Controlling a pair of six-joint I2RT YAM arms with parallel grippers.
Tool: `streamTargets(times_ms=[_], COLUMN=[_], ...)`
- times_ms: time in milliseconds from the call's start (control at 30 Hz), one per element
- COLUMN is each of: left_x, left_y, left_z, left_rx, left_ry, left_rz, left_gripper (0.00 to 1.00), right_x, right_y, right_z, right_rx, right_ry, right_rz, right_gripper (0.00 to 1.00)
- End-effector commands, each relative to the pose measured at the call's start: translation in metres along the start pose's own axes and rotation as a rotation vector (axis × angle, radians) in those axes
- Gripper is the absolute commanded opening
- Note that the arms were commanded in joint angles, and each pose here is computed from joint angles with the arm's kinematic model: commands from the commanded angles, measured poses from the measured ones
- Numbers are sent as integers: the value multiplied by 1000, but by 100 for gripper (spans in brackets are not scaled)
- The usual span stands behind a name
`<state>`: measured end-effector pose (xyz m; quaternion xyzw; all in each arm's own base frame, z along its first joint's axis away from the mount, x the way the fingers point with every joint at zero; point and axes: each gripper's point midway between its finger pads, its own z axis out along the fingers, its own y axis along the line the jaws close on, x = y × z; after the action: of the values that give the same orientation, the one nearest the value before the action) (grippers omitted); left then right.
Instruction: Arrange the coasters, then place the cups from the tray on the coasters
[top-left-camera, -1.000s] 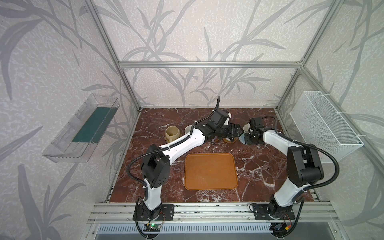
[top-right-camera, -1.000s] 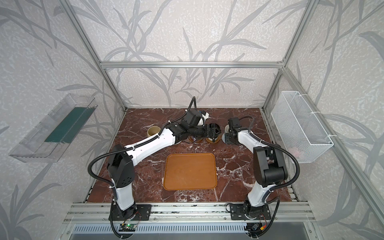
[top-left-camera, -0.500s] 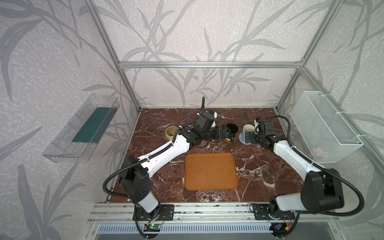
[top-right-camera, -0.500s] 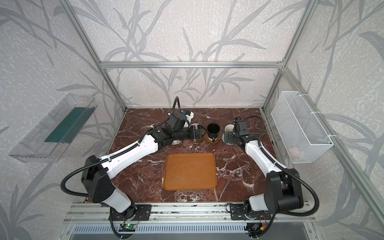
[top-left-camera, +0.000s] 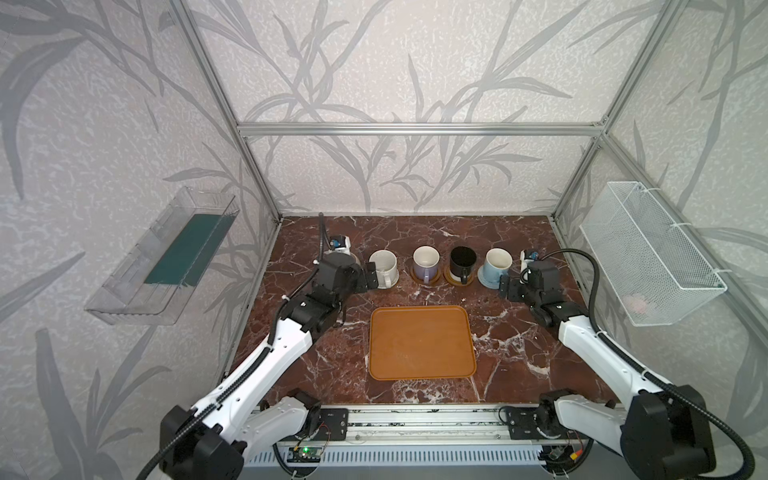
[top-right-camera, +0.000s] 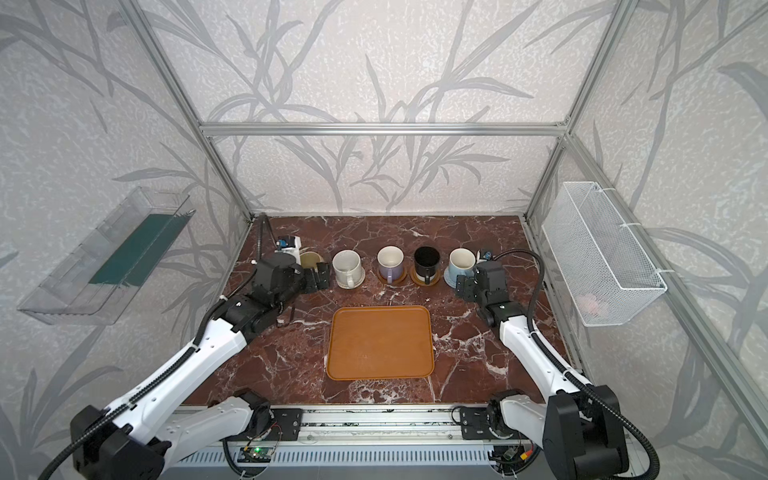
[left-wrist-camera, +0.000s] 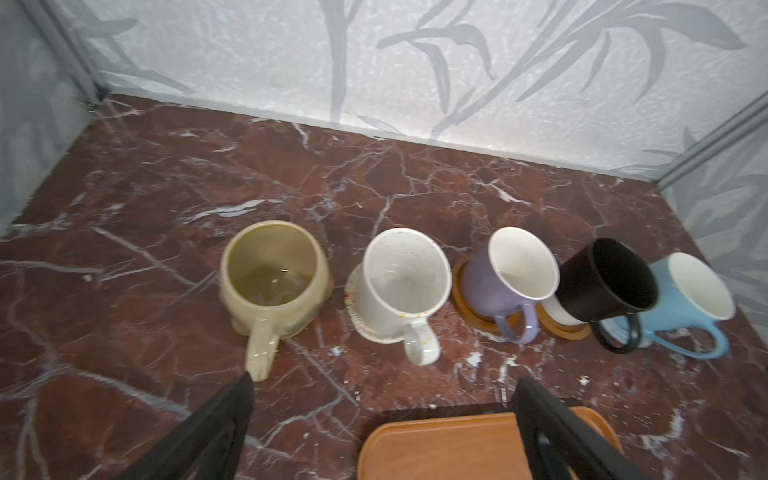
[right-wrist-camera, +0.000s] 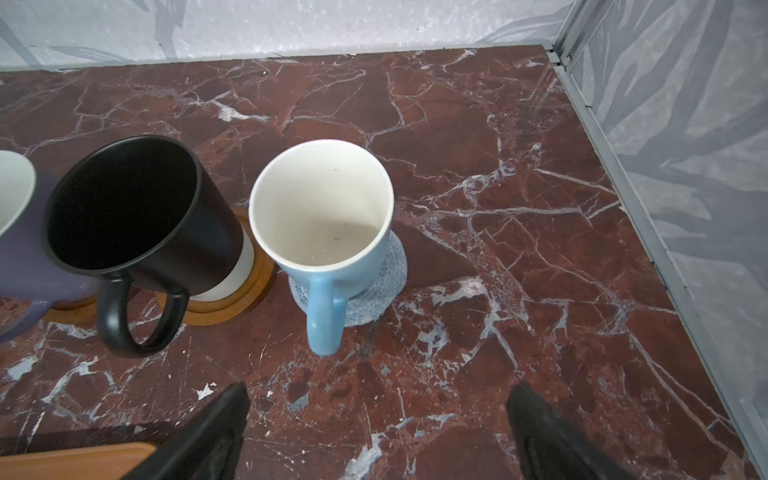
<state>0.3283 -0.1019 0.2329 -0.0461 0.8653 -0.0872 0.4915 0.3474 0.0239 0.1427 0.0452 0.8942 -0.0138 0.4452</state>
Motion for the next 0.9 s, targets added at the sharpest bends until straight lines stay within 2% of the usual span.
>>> streamTargets(times_ms=[0,100,233,300,467,533,667,733,867], left_x=[14,28,32,31,35,38,45,53,54], left_y=[31,53,91,100,116,130,144,154,167], left_z=[0,-1,-7,-5,8,13,26,37,49], left_rx=[-105,-172,-324,-348,-417,-467,-468,-468,-437], left_ry=[-15,-84,-149,-183,-254,-266,-284,-258,-306], left_rz=[89,155,128,122,205,165,160,148,99], left_gripper=[99,99,99,99,99,99,99,99,99], right_x=[4,11,11,12,17,16,9,8,3], right_y=[-8,-9,-14,-16,-16,-15,-15,-15,-13], right_z=[6,11,22,30,46,48,49,53,54], right_rx=[36,40,63,71,53,39,12,9,1], right_ry=[-16,-7,-63,-56,-11,-58,-170,-180,-206], right_rz=[8,-16,-23,-40,-71,-77,-75,-75,-82], right_gripper=[93,92,92,92,92,92,93,94,95])
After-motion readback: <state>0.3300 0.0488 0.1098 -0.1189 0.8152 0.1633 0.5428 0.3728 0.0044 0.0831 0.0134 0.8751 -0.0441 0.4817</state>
